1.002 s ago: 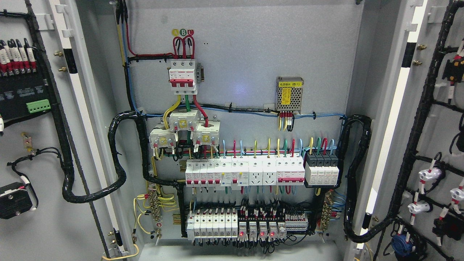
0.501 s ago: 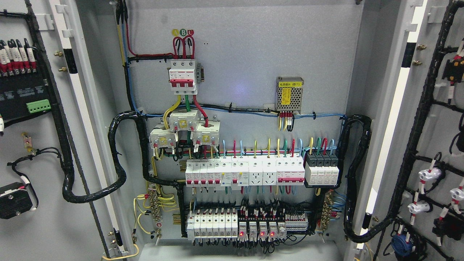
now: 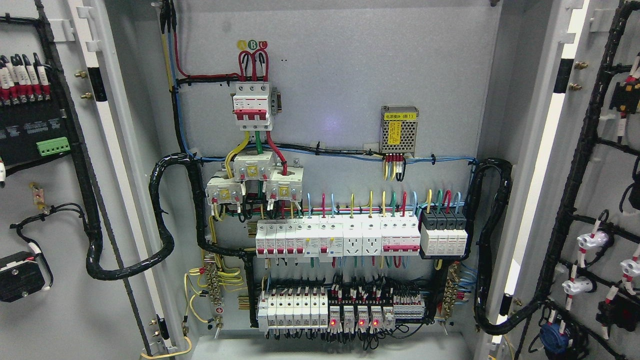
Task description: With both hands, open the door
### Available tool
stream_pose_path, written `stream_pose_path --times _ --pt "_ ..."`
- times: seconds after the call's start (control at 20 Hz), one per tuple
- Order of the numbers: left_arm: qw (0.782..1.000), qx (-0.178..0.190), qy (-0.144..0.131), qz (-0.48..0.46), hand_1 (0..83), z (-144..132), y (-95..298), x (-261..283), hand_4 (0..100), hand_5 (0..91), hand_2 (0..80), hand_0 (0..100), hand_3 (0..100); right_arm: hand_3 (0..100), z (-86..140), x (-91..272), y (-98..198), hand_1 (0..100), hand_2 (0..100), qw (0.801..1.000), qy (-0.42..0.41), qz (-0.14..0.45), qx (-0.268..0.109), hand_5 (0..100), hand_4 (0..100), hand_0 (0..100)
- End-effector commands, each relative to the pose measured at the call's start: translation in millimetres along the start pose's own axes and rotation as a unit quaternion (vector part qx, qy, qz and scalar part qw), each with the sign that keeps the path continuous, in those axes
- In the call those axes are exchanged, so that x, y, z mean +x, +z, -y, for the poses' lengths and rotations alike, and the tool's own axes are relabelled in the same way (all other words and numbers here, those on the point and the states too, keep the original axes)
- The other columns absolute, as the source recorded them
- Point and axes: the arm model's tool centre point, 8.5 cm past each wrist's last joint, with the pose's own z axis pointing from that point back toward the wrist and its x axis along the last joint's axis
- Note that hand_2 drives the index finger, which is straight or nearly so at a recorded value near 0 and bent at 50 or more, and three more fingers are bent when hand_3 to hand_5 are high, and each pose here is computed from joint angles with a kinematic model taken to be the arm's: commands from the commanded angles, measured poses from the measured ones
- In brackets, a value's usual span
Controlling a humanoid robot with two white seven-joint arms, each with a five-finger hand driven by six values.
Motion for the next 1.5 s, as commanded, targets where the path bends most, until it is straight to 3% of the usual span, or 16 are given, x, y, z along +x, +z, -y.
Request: stream_pose_path --times 0.0,0.3,0.45,0.65,0.75,0.9,1.1,1.45 --pt "0.975 0.026 0.024 -0.219 0.0 28 66 -127 0 0.0 0.0 0 0 0 -10 -110 53 0 0 0.980 -0.071 -0.175 -0.055 0 0 19" --pt "0.951 0.010 0.029 -0.307 0.0 62 102 -163 0 0.0 0.0 0 0 0 -11 -140 67 0 0 0.962 -0.066 -0.253 -0.084 0 0 19" --pt "0.945 0.008 0.034 -0.325 0.0 61 106 -167 0 0.0 0.0 0 0 0 -10 -153 77 0 0 0.948 -0.069 -0.290 -0.110 0 0 19" --pt "0.896 -0.010 0.072 -0.438 0.0 76 125 -186 0 0.0 0.0 0 0 0 -34 -173 85 0 0 0.922 -0.093 -0.350 -0.140 0 0 19" --pt "0.879 -0.023 0.087 -0.469 0.0 81 124 -189 0 0.0 0.0 0 0 0 -37 -181 93 0 0 0.904 -0.083 -0.397 -0.136 0 0 19" --pt "0.873 -0.029 0.090 -0.479 0.0 84 125 -190 0 0.0 0.0 0 0 0 -40 -189 105 0 0 0.885 -0.062 -0.445 -0.119 0 0 19" --pt "0.862 -0.033 0.086 -0.498 0.0 85 131 -193 0 0.0 0.0 0 0 0 -45 -199 135 0 0 0.861 -0.068 -0.488 -0.126 0 0 19" --pt "0.855 -0.031 0.076 -0.512 0.0 81 132 -193 0 0.0 0.0 0 0 0 -51 -208 168 0 0 0.840 -0.076 -0.521 -0.133 0 0 19"
